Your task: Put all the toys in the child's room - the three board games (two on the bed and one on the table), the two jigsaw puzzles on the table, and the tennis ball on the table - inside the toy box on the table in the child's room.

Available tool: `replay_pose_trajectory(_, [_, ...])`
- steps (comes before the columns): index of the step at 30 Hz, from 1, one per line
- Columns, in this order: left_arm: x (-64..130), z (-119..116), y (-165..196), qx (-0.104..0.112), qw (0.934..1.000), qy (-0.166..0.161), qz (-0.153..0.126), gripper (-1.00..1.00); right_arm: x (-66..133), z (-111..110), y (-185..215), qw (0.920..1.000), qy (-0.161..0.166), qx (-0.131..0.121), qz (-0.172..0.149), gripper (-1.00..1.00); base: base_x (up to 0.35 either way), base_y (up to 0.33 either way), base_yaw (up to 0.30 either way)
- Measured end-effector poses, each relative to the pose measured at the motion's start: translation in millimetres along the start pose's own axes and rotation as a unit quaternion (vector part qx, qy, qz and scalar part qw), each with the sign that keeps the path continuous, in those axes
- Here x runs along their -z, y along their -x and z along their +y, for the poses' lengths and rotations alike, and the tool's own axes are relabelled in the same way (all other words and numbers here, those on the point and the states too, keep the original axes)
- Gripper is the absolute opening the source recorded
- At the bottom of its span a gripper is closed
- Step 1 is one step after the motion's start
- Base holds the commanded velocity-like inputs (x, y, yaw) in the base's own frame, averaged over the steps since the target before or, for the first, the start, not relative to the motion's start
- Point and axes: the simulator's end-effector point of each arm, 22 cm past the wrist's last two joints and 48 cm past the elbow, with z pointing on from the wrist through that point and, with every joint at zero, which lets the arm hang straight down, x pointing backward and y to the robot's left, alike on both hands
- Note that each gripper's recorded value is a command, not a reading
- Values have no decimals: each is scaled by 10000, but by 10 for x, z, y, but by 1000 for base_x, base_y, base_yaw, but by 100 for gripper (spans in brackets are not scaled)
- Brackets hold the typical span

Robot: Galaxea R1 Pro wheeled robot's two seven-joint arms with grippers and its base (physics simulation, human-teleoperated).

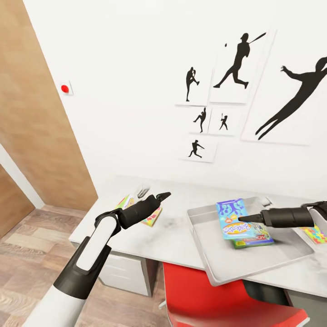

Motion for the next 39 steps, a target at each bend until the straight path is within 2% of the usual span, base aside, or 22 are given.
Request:
replay_pose_trajectory(4, [3,6,21,10,10000,-13,-22,100,-138,-26,21,9997,-33,44,225,-100,0,0,0])
replay_pose_trajectory(11, [2,66,44,70,10000,7,-29,100,-248,-143,-16,9989,-104,-67,444,-100,0,0,0])
replay_pose_trajectory(39, [-80,307,-30,230,9996,128,74,100,-399,-369,-165,9971,-140,-313,676,-100,0,0,0])
